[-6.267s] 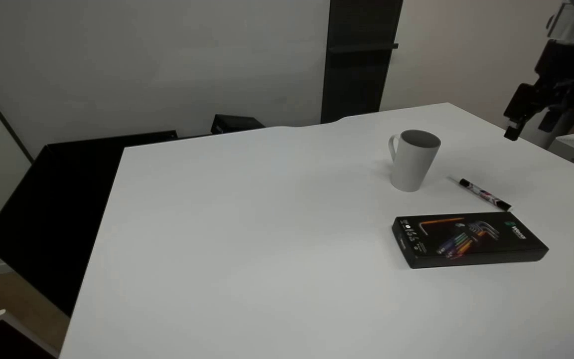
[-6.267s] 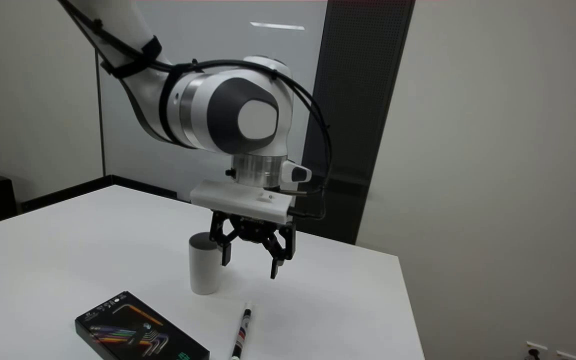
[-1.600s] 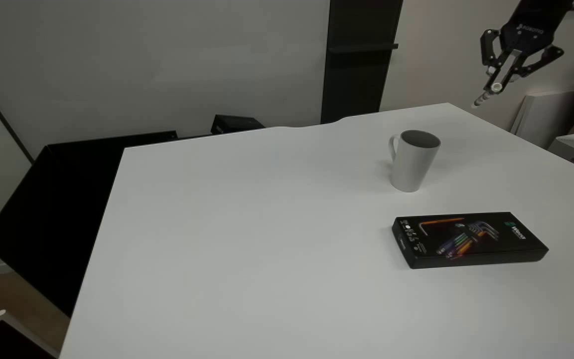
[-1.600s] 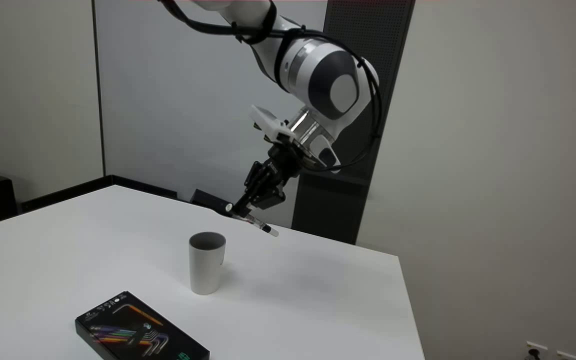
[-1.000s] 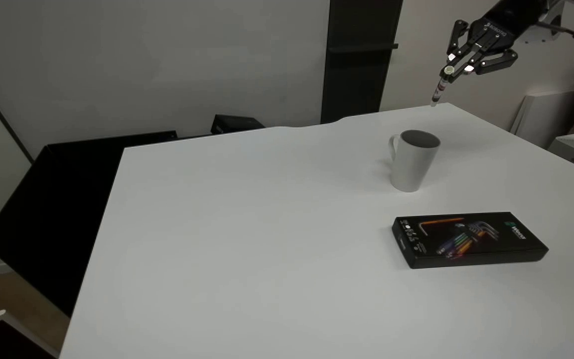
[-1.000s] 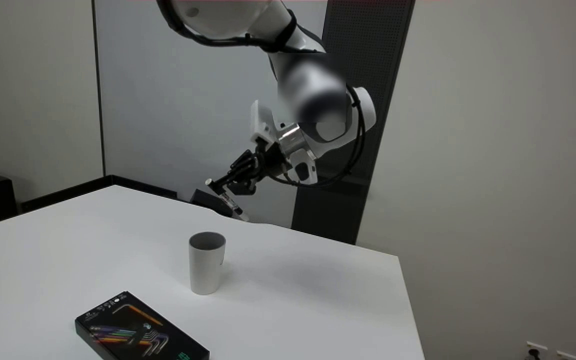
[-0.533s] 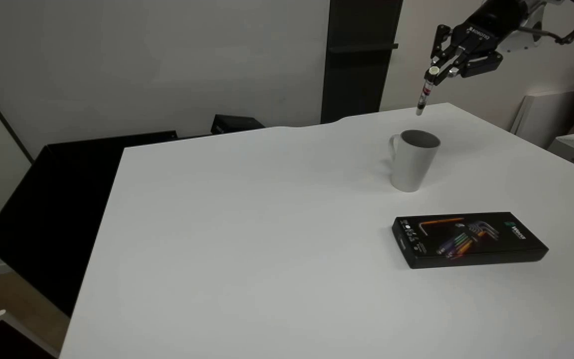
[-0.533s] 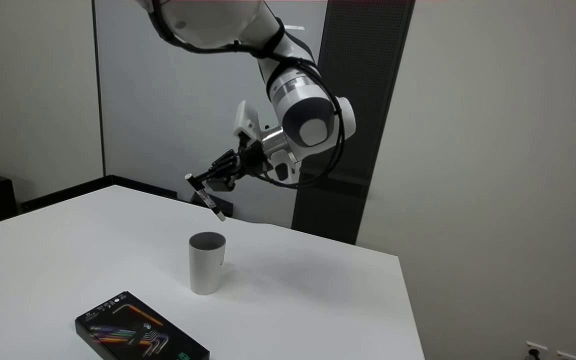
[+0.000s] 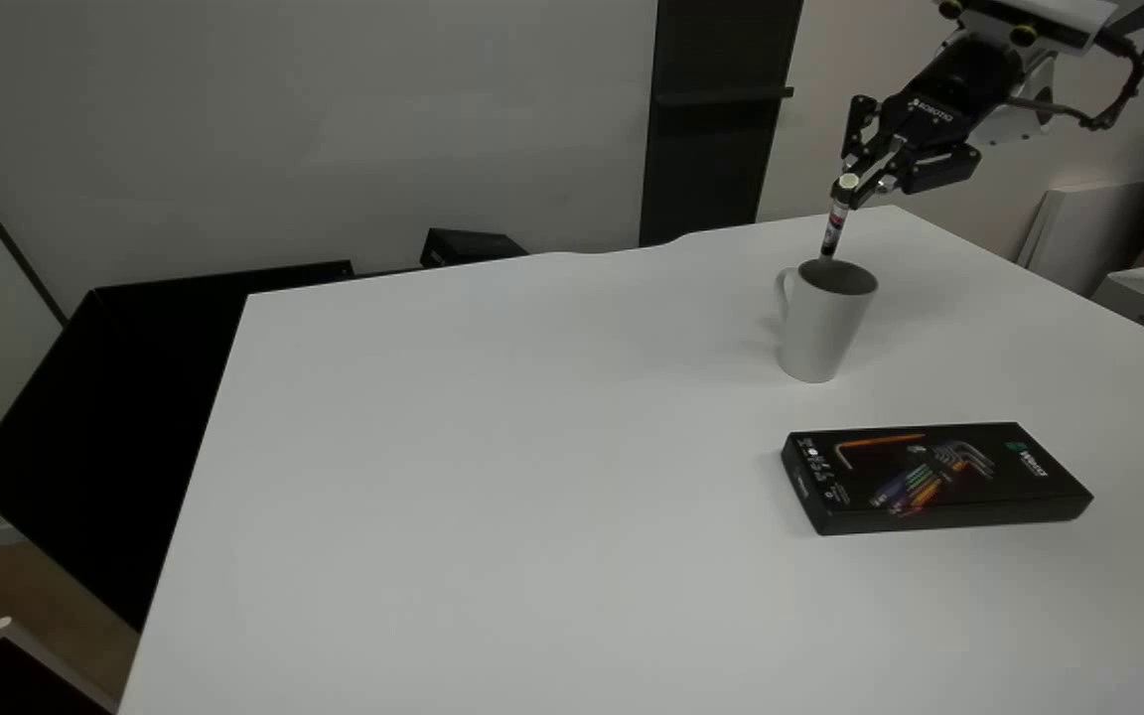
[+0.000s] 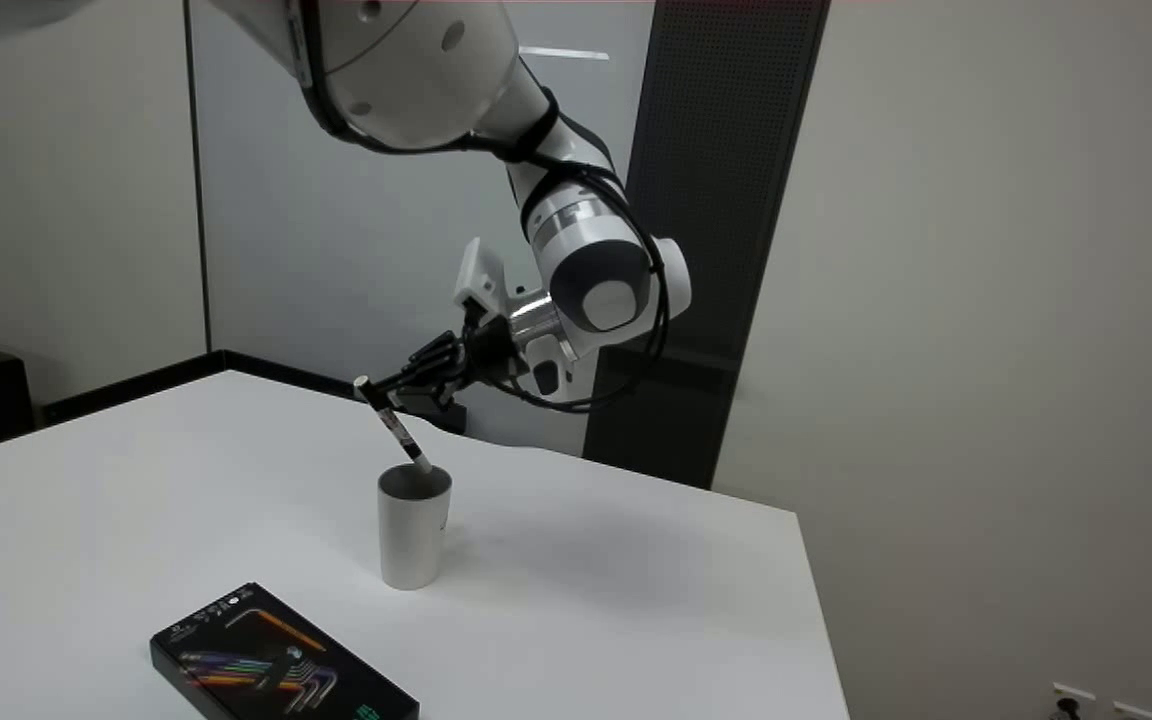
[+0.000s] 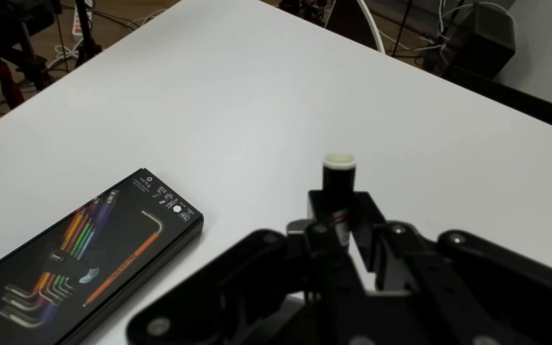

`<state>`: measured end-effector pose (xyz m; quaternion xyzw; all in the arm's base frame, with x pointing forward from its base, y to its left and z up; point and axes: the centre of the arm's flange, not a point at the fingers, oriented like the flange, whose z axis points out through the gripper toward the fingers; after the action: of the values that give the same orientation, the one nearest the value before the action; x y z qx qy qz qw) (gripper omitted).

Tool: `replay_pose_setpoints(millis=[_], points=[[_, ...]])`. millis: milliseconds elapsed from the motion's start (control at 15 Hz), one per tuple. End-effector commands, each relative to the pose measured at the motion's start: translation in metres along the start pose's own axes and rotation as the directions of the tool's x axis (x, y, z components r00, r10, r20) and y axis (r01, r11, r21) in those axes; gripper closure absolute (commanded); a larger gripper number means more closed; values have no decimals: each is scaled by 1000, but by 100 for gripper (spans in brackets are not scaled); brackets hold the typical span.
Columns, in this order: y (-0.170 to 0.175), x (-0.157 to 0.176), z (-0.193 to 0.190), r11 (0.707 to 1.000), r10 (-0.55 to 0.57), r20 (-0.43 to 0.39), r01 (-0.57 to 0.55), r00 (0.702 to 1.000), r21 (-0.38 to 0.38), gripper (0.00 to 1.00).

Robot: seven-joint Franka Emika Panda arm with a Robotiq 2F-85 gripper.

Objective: Pick the pen on the table and put it in the cup

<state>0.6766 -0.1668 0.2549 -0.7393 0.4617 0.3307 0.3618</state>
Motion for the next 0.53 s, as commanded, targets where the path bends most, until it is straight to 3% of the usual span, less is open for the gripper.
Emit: replay_pose_setpoints(millis=[0, 267, 333, 400, 467], points=[[3, 15, 5, 998, 69, 30, -69, 997, 2, 93], [13, 32, 14, 997, 80, 30, -79, 996, -25, 93], [14, 29, 15, 997, 61, 18, -61, 998, -45, 61], [14, 24, 15, 997, 46, -13, -46, 999, -58, 46], [12, 16, 11, 997, 15, -45, -19, 999, -74, 42]])
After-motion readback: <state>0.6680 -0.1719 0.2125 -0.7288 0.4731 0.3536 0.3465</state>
